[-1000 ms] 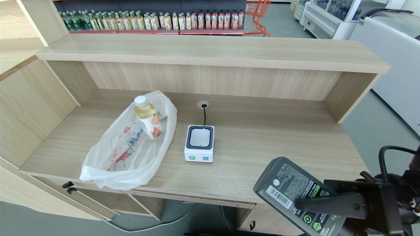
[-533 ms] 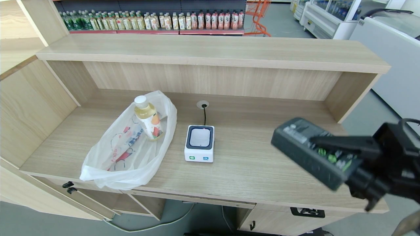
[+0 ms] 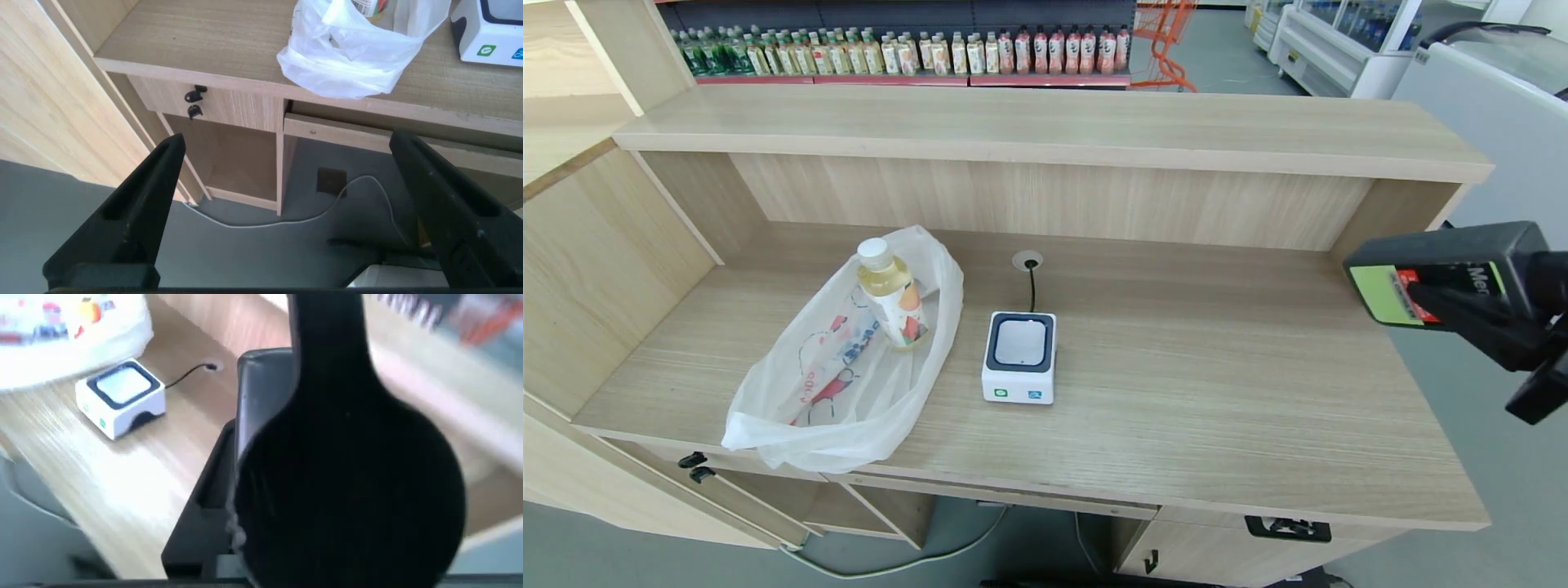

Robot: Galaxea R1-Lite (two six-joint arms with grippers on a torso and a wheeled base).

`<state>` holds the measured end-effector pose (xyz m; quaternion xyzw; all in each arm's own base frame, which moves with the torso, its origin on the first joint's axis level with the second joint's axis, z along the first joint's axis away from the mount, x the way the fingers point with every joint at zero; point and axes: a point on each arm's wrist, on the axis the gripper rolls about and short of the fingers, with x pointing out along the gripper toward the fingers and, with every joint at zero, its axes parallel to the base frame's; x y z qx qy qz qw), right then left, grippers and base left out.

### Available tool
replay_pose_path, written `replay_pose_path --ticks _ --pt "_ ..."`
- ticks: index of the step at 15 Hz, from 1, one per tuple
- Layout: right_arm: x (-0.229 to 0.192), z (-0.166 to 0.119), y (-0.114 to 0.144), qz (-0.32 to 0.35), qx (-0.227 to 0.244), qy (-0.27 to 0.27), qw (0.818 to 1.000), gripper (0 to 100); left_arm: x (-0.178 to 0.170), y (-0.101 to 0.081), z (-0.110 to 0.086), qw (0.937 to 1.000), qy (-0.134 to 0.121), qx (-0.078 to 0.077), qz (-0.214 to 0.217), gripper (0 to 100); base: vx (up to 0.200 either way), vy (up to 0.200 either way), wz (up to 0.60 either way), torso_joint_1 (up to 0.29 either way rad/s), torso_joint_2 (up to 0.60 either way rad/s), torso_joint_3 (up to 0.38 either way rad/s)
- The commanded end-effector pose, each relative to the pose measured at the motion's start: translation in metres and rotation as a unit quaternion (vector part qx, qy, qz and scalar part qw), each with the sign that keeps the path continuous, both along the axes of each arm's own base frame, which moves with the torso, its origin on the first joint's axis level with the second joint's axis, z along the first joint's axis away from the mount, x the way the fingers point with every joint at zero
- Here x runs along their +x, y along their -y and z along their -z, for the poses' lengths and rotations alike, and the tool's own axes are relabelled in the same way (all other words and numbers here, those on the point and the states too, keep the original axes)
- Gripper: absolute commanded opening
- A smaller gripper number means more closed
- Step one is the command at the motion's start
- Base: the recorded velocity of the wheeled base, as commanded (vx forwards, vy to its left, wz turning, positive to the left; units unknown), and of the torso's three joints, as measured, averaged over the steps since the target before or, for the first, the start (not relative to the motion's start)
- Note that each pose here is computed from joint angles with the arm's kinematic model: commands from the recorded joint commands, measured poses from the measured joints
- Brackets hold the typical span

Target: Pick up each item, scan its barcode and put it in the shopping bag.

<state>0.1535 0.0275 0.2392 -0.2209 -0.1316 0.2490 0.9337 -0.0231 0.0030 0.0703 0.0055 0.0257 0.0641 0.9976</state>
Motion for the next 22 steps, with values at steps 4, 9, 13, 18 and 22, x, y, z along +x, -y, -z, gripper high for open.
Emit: replay_pose_path --ticks 4,9,13,18,22 --pt "0.058 -0.041 -0.077 0.004 0.399 -0.357 0.845 0 0.0 0.0 0.0 1.0 0.0 0.0 0.0 100 0.0 0.0 0.0 0.0 0.0 0.0" --pt "0.09 0.002 -0.097 0.054 0.406 -0.468 0.783 0 0.0 0.0 0.0 1.0 0.0 0.0 0.0 100 0.0 0.0 0.0 0.0 0.0 0.0" --pt "0.09 0.004 -0.096 0.04 0.401 -0.48 0.779 0 0.0 0.0 0.0 1.0 0.0 0.0 0.0 100 0.0 0.0 0.0 0.0 0.0 0.0" --pt "0.088 0.003 -0.097 0.033 0.399 -0.483 0.779 0 0.0 0.0 0.0 1.0 0.0 0.0 0.0 100 0.0 0.12 0.0 0.0 0.0 0.0" --pt "0.09 0.006 -0.098 0.032 0.395 -0.489 0.777 0 0.0 0.0 0.0 1.0 0.0 0.0 0.0 100 0.0 0.2 0.0 0.007 0.0 0.005"
